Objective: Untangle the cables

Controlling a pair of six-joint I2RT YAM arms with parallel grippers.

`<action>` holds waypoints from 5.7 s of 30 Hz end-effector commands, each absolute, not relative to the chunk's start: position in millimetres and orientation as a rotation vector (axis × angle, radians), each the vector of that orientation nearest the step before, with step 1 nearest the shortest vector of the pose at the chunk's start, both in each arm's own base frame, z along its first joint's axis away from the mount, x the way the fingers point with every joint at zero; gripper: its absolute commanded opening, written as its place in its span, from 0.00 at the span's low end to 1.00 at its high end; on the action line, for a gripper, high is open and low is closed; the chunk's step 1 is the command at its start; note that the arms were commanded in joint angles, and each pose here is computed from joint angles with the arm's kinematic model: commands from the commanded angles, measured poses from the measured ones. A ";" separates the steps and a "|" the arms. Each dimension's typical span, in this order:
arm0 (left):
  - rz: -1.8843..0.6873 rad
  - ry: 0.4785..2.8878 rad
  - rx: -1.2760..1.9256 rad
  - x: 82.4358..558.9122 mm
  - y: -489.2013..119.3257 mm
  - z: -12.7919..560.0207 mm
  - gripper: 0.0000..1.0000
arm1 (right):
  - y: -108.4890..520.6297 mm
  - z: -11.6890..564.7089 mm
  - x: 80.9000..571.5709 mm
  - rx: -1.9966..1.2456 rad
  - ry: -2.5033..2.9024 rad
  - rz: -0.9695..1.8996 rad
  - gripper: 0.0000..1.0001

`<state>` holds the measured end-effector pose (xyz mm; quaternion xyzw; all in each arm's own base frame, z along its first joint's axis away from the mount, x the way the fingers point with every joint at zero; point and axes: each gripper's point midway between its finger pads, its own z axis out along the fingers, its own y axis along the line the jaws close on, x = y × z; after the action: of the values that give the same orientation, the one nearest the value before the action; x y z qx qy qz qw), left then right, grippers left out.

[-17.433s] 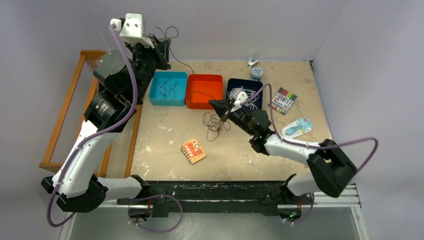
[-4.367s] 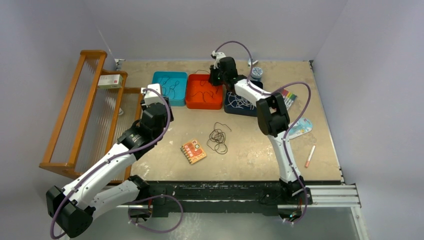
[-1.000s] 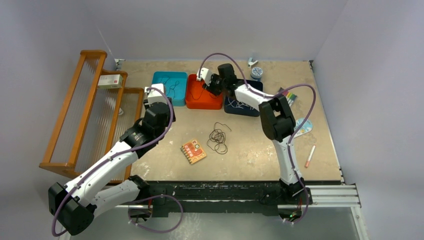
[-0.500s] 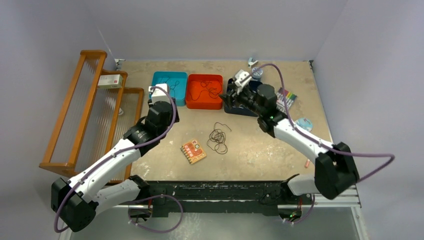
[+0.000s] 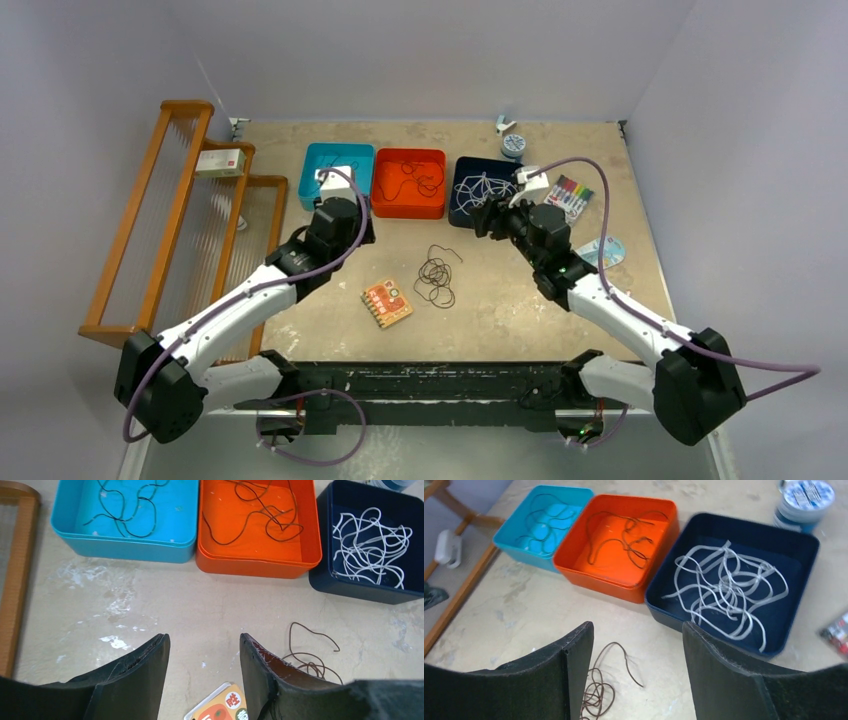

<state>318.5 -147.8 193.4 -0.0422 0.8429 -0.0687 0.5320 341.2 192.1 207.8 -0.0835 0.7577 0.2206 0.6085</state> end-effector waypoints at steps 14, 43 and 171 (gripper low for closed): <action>-0.644 2.061 0.165 319.6 -276.0 164.2 0.60 | 138.2 165.8 344.8 0.073 1.970 0.617 0.69; -0.656 2.175 0.624 290.9 -297.7 72.8 0.41 | 174.8 139.6 354.4 -0.161 2.038 0.763 0.67; -0.426 0.995 0.095 312.2 -195.5 696.6 0.00 | 274.7 87.2 284.4 -0.595 1.593 0.799 0.18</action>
<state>332.6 -221.4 642.3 0.0729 0.5454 -0.2088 0.8085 284.8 281.8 97.2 -0.2617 0.6644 0.3625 0.5990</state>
